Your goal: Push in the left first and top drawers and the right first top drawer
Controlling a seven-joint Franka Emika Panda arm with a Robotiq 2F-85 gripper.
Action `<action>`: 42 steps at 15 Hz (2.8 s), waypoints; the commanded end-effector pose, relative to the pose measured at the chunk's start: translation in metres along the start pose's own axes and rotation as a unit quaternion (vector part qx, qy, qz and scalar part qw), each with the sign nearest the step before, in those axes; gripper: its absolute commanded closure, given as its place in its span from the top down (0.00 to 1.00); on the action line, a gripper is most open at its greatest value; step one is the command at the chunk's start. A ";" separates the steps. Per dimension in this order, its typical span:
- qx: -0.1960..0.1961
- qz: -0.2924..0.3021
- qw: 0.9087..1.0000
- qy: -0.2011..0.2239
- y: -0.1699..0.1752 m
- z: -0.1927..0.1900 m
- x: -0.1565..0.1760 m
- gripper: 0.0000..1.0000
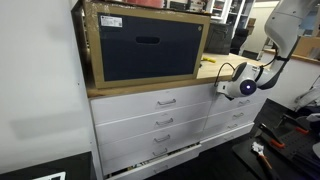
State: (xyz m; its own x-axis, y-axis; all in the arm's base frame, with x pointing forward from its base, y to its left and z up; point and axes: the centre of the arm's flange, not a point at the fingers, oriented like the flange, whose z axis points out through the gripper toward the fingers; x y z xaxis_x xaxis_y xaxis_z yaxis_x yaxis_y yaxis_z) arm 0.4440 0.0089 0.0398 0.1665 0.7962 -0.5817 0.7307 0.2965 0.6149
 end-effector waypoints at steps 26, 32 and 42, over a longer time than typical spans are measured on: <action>0.221 0.154 0.963 0.031 0.059 -0.106 -0.034 0.00; 0.300 0.224 0.926 0.045 0.080 -0.146 -0.063 0.00; 0.386 0.403 0.830 -0.003 0.166 -0.155 -0.108 0.00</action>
State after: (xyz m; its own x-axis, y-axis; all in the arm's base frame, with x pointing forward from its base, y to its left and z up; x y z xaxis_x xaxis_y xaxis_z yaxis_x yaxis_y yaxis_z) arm 0.4353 0.0502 0.2478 0.7620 0.6291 -0.1538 0.6440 -0.7110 0.2822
